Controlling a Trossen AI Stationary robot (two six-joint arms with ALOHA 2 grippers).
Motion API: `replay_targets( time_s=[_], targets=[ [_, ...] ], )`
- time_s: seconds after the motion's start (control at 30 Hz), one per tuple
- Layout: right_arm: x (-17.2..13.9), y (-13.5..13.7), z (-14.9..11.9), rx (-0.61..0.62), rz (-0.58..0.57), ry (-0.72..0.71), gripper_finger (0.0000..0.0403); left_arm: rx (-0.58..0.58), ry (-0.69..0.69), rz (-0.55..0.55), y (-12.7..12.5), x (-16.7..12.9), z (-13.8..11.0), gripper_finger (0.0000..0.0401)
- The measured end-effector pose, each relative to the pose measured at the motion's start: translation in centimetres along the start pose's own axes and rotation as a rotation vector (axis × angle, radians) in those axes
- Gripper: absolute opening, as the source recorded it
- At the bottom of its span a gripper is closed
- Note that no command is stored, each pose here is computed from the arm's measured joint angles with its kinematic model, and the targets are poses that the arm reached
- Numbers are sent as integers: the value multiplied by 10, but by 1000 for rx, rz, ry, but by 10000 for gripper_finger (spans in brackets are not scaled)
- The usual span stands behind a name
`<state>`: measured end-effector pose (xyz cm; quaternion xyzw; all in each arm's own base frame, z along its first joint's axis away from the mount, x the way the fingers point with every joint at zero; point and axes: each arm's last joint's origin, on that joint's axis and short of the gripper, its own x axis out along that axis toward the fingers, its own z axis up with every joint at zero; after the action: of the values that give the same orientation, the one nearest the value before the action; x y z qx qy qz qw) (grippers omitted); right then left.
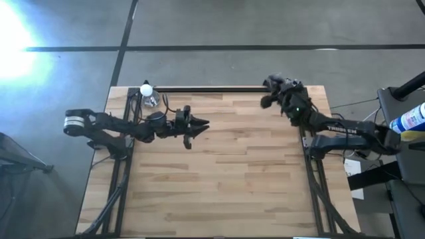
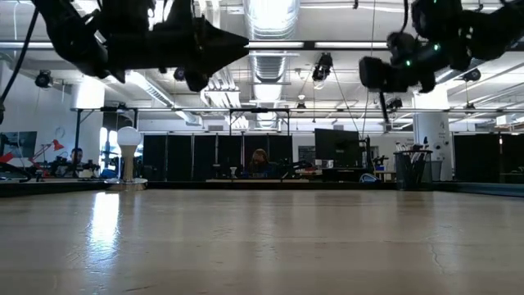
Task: Put items in baskets/containers
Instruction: Put the highlighter brush into the mesh organizer
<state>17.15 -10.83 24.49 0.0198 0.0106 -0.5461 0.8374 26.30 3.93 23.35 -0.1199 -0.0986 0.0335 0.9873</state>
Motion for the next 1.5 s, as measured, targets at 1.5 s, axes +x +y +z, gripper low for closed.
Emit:
replay_targets(
  time_s=[1.5],
  targets=[
    [76,-65,-85,-101,-498,189,122,3,1,35,6,-24,-8,91]
  ],
)
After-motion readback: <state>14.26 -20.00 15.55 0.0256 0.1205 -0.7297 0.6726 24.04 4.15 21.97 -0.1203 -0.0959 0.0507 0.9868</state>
